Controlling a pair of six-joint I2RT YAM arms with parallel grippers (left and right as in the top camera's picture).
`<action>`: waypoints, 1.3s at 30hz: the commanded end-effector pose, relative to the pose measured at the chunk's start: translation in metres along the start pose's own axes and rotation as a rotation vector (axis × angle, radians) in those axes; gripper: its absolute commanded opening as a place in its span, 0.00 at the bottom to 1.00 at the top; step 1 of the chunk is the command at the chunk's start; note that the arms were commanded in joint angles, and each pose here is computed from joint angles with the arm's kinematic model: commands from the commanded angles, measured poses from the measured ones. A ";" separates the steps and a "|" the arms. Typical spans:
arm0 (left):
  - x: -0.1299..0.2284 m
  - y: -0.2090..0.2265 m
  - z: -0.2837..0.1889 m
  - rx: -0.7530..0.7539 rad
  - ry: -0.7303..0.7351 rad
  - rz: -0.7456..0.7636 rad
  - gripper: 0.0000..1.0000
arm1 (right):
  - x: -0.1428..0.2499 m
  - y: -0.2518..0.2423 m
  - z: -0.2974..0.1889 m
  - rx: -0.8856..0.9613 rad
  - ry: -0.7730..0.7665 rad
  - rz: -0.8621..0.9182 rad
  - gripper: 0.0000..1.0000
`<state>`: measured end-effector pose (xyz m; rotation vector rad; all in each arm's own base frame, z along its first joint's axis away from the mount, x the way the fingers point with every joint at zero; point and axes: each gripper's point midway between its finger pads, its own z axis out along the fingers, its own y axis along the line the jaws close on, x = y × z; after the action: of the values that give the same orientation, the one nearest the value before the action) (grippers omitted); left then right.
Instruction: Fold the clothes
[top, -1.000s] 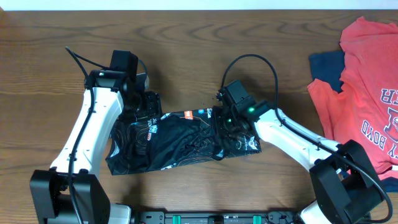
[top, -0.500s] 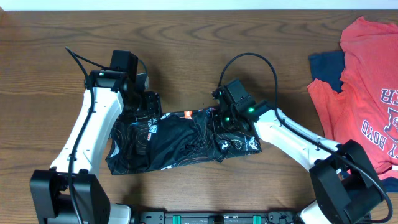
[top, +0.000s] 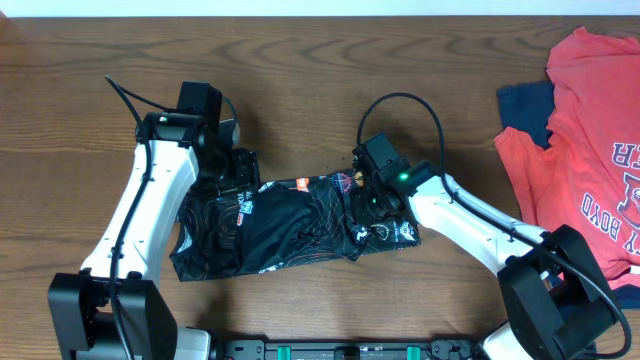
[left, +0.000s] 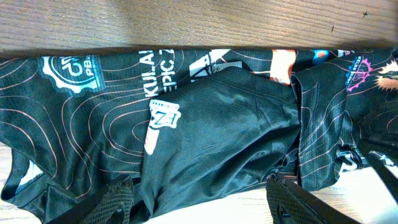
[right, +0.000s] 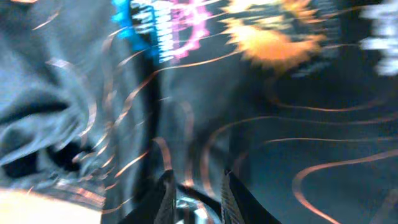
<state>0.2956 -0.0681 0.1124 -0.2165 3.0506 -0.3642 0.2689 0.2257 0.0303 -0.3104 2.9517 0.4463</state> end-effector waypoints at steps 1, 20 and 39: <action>0.002 0.003 0.000 -0.012 0.004 -0.011 0.70 | 0.008 0.026 -0.001 -0.097 0.039 -0.095 0.26; 0.004 0.004 0.000 -0.014 0.015 -0.017 0.70 | 0.042 0.036 0.007 0.017 0.096 -0.283 0.44; 0.004 0.004 0.000 -0.014 0.015 -0.017 0.70 | 0.051 0.037 0.016 0.040 0.130 -0.304 0.39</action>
<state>0.2930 -0.0678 0.1121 -0.2196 3.0612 -0.3626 0.2153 0.2533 0.0240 -0.7556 2.9449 0.3568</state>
